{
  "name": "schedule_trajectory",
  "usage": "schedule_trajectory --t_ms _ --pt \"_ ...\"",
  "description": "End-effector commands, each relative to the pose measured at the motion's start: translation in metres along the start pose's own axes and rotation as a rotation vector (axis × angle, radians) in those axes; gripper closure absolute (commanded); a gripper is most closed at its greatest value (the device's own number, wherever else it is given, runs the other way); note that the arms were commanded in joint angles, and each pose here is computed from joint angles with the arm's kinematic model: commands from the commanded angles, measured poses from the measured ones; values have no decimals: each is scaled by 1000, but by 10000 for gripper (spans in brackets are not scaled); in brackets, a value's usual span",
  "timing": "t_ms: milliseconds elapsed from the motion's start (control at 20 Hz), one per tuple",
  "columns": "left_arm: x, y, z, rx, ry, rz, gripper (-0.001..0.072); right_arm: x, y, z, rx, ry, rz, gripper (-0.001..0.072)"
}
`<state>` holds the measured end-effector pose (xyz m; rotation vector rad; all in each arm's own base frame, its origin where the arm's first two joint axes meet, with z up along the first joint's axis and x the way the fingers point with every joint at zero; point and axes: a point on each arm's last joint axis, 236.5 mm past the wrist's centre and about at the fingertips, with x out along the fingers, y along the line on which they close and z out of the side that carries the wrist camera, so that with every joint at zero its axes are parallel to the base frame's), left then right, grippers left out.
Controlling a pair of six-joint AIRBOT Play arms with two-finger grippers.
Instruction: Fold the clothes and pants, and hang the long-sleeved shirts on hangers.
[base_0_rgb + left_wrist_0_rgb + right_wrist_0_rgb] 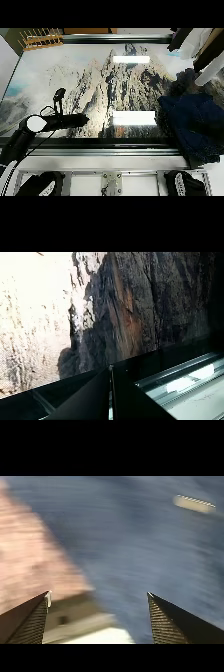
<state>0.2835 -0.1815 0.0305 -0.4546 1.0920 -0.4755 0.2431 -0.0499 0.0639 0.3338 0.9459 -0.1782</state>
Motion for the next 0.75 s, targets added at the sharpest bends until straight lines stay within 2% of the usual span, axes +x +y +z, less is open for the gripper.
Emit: schedule_trajectory --t_ms 0,100,150,200,250,700 --pt "0 -1 0 0 -1 -1 693 -3 82 -5 -133 4 273 63" --pt "0 -1 0 0 -1 -1 693 0 95 -13 -176 37 304 81" --pt "0 -1 0 0 -1 -1 694 0 99 -15 -187 45 313 253" --pt "0 -1 0 0 -1 -1 693 0 101 -17 -193 48 318 497" --pt "0 -1 0 0 -1 -1 693 0 101 -17 -192 48 320 665" --pt "0 -1 0 0 -1 -1 693 0 101 -16 -191 48 320 666"
